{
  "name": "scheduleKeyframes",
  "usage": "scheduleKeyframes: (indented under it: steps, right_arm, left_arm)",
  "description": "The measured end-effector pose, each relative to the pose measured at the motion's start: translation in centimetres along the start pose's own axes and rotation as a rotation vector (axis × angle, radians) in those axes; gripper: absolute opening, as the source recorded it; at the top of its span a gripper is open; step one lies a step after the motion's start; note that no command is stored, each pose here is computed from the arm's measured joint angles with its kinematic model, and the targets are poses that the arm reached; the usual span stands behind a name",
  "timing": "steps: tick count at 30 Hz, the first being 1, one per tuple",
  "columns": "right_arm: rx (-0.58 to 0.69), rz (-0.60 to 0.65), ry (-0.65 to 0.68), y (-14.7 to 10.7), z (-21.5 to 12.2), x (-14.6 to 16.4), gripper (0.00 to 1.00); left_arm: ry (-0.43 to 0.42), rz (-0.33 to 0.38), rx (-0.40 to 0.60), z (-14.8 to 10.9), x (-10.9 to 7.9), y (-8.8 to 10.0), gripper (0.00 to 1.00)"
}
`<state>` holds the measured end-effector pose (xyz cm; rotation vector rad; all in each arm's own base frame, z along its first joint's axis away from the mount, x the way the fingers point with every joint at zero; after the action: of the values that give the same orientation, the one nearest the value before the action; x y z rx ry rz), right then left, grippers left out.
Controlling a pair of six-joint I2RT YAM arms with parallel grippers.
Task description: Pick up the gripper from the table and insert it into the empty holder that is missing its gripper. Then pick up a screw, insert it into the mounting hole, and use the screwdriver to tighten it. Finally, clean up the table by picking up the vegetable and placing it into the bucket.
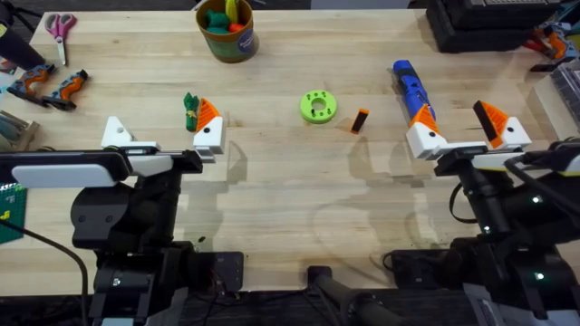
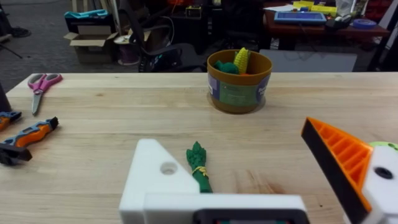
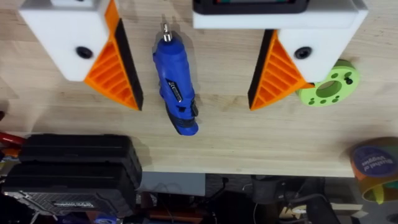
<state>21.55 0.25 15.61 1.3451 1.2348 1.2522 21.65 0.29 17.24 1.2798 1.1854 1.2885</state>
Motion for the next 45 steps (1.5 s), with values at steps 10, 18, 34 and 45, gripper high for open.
scheduleKeyframes:
  steps: [10,18,34,45]
  right_arm:
    - [0.002,0.003,-0.001,0.0,0.0,0.0,0.991]
    - [-0.002,0.046,-0.002,0.1,0.0,0.0,0.990]
    - [0.231,0.110,-0.045,7.3,0.7,0.6,0.991]
    - [0.508,0.036,-0.068,10.5,3.7,0.9,0.991]
  left_arm:
    - [-0.006,0.000,0.034,0.0,-0.1,-0.7,0.985]
    - [-0.008,-0.065,0.097,-0.4,-0.2,-1.2,0.985]
    - [0.023,-0.065,0.607,4.0,1.5,8.8,0.985]
    - [0.007,-0.047,0.896,9.4,1.4,9.2,0.985]
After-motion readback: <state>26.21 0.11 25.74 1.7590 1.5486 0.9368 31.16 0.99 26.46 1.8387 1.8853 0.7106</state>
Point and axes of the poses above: each hand's point on the last joint's axis, 136 mm out from that joint toward the fingers, its own z axis out along the fingers, its own x axis along the line the jaws close on, y = z × x, the point moved 3 cm from there along -z, back along the fingers, and after that the axes turned 6 degrees about z, right-handed, at the moved point
